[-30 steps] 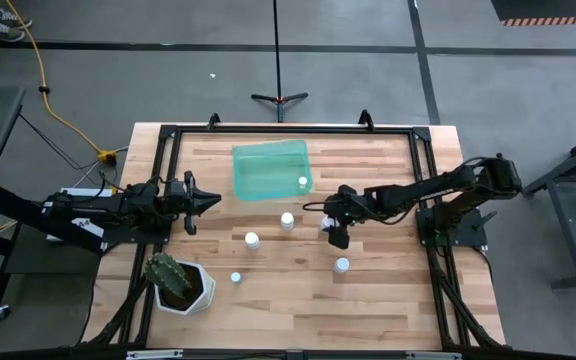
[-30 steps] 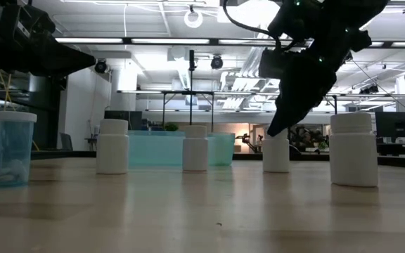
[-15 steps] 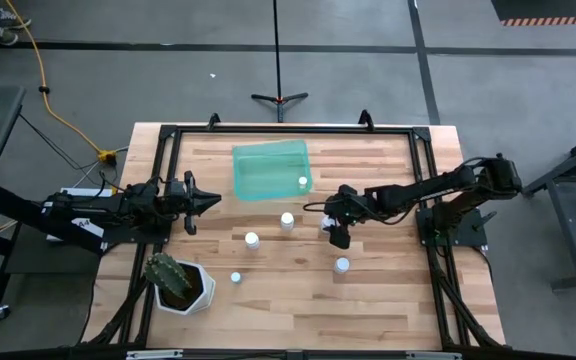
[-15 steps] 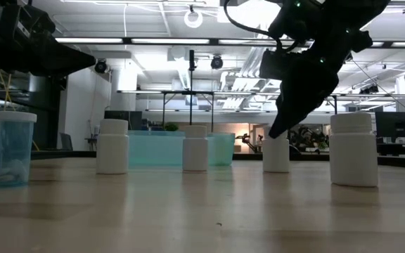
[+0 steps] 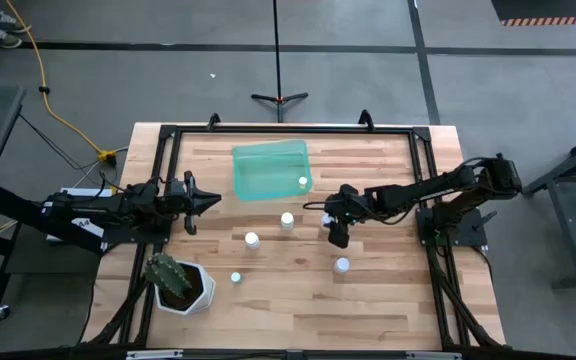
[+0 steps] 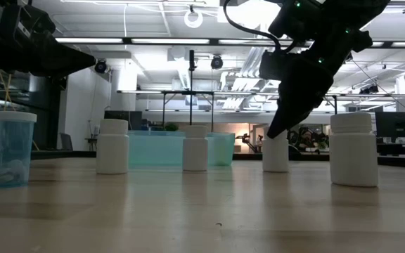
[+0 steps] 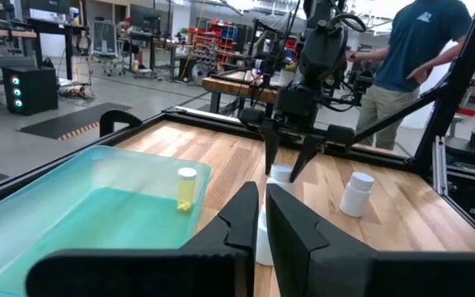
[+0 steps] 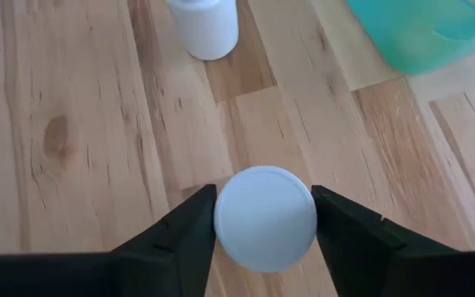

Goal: Pick and place pill bottles into a basket
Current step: Put the white pill bottle into the green bin

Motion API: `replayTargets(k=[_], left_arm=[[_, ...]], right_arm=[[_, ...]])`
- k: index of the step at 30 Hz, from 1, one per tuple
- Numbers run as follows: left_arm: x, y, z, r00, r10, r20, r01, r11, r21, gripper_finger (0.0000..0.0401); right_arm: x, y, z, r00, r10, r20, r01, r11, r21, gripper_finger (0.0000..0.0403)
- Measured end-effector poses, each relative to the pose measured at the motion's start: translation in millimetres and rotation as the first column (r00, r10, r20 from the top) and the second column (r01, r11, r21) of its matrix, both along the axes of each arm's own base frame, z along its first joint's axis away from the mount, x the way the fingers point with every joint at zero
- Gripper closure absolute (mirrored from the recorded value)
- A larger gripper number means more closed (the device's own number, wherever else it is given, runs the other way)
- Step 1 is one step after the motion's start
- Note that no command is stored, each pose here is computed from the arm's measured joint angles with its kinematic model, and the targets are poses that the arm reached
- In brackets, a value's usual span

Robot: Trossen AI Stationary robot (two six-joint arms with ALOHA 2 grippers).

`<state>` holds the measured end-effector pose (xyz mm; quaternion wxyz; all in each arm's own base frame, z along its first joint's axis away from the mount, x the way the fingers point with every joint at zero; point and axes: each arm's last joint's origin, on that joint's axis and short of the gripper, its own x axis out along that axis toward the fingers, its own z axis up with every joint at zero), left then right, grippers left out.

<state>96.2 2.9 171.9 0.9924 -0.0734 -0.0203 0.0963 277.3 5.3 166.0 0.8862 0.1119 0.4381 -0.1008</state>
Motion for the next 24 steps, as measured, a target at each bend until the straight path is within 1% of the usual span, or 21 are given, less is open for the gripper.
replayTargets(k=[5,7,9,14,17,21,24], left_arm=[[0.0,0.0,0.0,1.0,0.0,0.0,0.0,1.0,0.0,0.0336],[0.0,0.0,0.0,1.0,0.0,0.0,0.0,1.0,0.0,0.0336],[0.0,0.0,0.0,1.0,0.0,0.0,0.0,1.0,0.0,0.0336],[0.0,0.0,0.0,1.0,0.0,0.0,0.0,1.0,0.0,0.0336],[0.0,0.0,0.0,1.0,0.0,0.0,0.0,1.0,0.0,0.0336],[0.0,0.0,0.0,1.0,0.0,0.0,0.0,1.0,0.0,0.0336],[0.0,0.0,0.0,1.0,0.0,0.0,0.0,1.0,0.0,0.0336]], right_arm=[[0.1,-0.1,0.1,0.999,-0.039,0.005,0.039,0.999,0.024,0.0247],[0.8,-0.1,0.6,0.998,-0.055,0.015,0.054,0.998,0.037,0.0251],[2.2,-0.2,1.7,0.997,-0.068,0.035,0.067,0.997,0.04,0.025],[6.2,-1.7,5.3,0.986,-0.134,0.097,0.131,0.991,0.033,0.023],[10.1,-3.7,9.0,0.976,-0.157,0.153,0.153,0.987,0.04,0.0235],[20.0,-8.1,22.4,0.955,-0.165,0.244,0.154,0.986,0.064,0.025],[29.8,-11.6,40.0,0.943,-0.147,0.3,0.141,0.989,0.041,0.0249]])
